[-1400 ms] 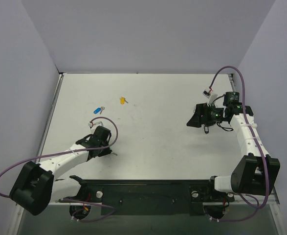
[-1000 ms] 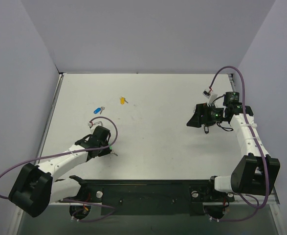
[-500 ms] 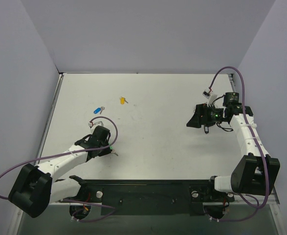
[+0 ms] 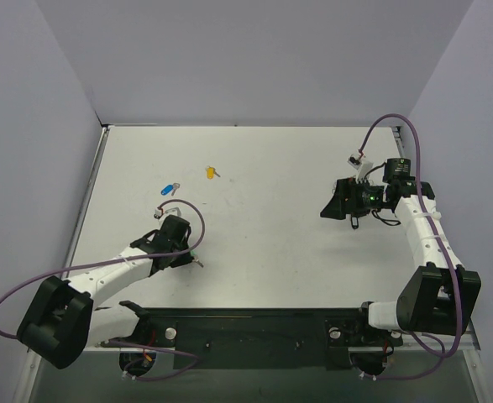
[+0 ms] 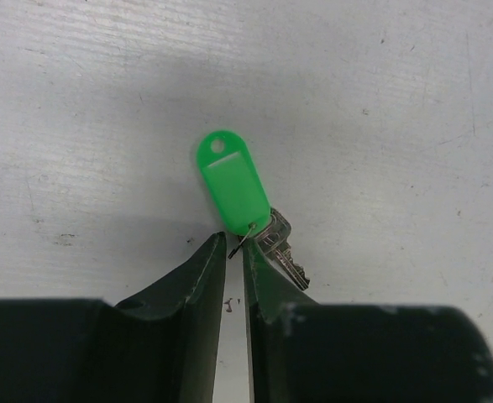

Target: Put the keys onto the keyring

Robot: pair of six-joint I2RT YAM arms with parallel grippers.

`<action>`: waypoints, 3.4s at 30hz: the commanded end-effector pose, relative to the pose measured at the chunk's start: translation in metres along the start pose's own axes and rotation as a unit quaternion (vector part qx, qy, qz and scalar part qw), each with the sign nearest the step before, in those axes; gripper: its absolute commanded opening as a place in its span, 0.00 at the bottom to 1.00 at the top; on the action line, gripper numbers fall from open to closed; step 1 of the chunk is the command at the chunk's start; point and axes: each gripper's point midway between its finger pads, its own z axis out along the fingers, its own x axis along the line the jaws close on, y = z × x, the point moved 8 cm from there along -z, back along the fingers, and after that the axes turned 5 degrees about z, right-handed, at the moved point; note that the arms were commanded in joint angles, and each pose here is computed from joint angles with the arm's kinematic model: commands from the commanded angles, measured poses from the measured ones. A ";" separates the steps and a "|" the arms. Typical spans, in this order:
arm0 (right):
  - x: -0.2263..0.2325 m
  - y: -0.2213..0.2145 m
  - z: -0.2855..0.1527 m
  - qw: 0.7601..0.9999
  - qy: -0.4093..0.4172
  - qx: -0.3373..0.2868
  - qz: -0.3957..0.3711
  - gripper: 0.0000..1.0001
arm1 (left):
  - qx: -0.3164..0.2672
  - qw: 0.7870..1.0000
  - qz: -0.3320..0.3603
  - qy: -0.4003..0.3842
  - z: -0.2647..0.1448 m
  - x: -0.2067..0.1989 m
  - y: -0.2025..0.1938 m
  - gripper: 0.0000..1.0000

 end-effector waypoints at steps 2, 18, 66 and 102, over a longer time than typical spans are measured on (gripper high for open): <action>0.008 -0.003 -0.003 1.000 0.018 0.000 -0.008 0.77 | -0.010 1.000 0.010 -0.010 0.002 -0.005 0.007 0.24; 0.007 -0.003 -0.002 1.000 0.019 0.005 -0.006 0.77 | -0.016 1.000 0.016 -0.015 0.001 -0.007 0.011 0.20; 0.020 -0.014 -0.006 0.995 0.070 0.030 -0.058 0.77 | -0.128 0.888 0.374 -0.236 -0.069 -0.106 0.030 0.00; 0.140 -0.074 -0.014 0.770 0.443 0.130 -0.439 0.41 | -0.313 0.676 0.426 -0.513 -0.136 -0.202 -0.010 0.00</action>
